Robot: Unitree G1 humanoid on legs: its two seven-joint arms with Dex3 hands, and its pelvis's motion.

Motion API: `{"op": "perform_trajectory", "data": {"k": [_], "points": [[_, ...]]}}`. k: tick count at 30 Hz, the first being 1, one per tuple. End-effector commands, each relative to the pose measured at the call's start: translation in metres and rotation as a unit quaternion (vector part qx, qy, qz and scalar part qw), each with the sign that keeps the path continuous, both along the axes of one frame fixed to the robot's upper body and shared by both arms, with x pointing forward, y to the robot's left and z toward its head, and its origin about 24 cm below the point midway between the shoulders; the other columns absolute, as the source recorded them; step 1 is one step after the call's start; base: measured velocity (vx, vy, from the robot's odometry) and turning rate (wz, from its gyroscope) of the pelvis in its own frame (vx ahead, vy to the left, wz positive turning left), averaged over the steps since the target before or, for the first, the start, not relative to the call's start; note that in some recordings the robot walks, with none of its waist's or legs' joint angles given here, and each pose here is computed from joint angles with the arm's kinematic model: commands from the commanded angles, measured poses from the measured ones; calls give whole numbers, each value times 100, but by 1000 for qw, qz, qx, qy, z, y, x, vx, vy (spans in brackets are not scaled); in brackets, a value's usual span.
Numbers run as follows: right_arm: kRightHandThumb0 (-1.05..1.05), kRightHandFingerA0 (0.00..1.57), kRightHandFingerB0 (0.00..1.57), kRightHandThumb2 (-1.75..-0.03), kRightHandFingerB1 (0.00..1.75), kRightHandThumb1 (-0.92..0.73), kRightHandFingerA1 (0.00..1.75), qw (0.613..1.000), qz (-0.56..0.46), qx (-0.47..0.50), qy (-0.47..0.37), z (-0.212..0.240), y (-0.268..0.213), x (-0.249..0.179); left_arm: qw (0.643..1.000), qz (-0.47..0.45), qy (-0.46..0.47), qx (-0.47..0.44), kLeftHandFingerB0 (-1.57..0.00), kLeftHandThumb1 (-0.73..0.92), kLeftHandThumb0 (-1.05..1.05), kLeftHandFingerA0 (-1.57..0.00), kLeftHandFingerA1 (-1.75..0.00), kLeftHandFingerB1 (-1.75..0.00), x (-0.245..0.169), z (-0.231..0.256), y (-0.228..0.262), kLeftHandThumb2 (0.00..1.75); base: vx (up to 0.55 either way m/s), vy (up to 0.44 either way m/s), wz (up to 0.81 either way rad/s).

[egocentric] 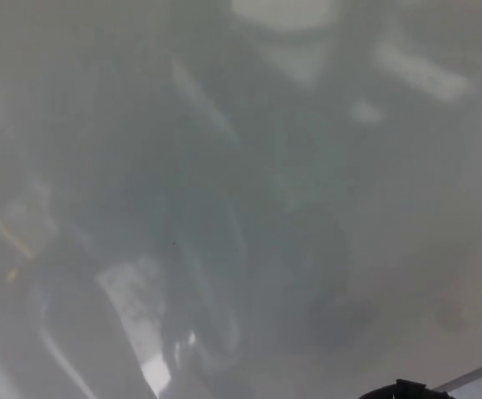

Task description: A white board is being place on the right hand side and parallel to the robot and the robot uses its left hand to grab on the leftside of the whiteboard and drag the whiteboard from the right hand side to the left hand side

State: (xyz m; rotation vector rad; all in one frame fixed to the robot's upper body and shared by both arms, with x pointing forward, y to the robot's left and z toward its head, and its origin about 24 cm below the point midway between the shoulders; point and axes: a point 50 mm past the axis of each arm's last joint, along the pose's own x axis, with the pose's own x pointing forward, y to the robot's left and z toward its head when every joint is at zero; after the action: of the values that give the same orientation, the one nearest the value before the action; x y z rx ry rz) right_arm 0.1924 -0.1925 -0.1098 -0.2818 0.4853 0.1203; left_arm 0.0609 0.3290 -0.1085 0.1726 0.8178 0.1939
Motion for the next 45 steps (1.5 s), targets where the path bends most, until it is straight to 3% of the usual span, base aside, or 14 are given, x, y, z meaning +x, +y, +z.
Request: {"op": "perform_trajectory", "data": {"k": [1,9,17,19,20,24,25,28,29,30,32,33,44,45], "points": [[-42,107,79,-75,77,-63,89,1000,-5,-5,4,0,-2,1,1000,-29,-7,3,-9,64,-91,-10,-20,-10,6,3,-1,96,0,0,0],[-39,106,80,-77,78,-63,91,1000,-13,2,4,-2,-4,-4,979,101,-42,-174,0,54,-79,0,-2,-6,15,-1,4,83,0,0,0],[-39,106,76,-75,77,-64,90,1000,-21,0,12,-5,-6,-12,983,103,27,-151,-2,63,-84,0,-9,-8,9,3,21,91,0,0,0],[-39,108,76,-75,77,-65,90,1000,-21,2,12,-5,-6,-12,984,99,17,-150,-5,60,-82,0,-12,-25,7,4,22,90,0,0,0],[-37,106,76,-76,77,-65,90,1000,-21,2,12,-5,-6,-12,984,107,23,-138,-17,73,-62,-18,-39,-29,8,3,23,62,0,0,0],[-37,106,76,-76,77,-65,90,1000,-21,3,13,-5,-6,-12,985,119,34,-121,-17,73,-62,-18,-39,-29,10,2,25,62,0,0,0],[-35,111,77,-77,77,-65,93,1000,-19,3,13,-5,-5,-12,987,114,67,-90,-17,56,-70,-25,-48,-42,4,3,31,86,0,0,0],[-35,111,77,-77,77,-65,93,1000,-18,3,13,-5,-5,-12,987,112,83,-75,-17,56,-70,-25,-48,-42,2,3,33,86,0,0,0],[-40,107,78,-75,76,-65,93,1000,-17,1,17,-6,-5,-15,987,112,103,-49,-24,52,-68,-71,-110,-48,-1,3,35,92,0,0,0],[-40,105,78,-74,76,-66,93,1000,-17,0,21,-8,-5,-17,986,117,111,-42,-33,61,-70,-63,-131,-36,-3,3,36,62,0,0,0],[-40,105,78,-74,76,-66,93,1000,-17,0,22,-8,-5,-18,986,120,111,-43,-33,61,-70,-63,-131,-36,-4,2,36,62,0,0,0],[-42,104,80,-76,77,-63,92,1000,-16,0,21,-8,-4,-18,987,125,97,-43,-3,70,-64,-15,-33,-28,-5,4,37,61,0,0,0],[-41,107,79,-77,77,-63,92,1000,-12,-3,19,-8,-3,-18,987,135,75,-39,-3,70,-64,-15,-33,-28,-8,6,40,61,0,0,0],[-41,106,80,-77,77,-63,89,1000,-10,-4,18,-8,-2,-18,956,284,40,-58,0,57,-88,0,0,-5,-20,23,71,89,0,0,0]]}}
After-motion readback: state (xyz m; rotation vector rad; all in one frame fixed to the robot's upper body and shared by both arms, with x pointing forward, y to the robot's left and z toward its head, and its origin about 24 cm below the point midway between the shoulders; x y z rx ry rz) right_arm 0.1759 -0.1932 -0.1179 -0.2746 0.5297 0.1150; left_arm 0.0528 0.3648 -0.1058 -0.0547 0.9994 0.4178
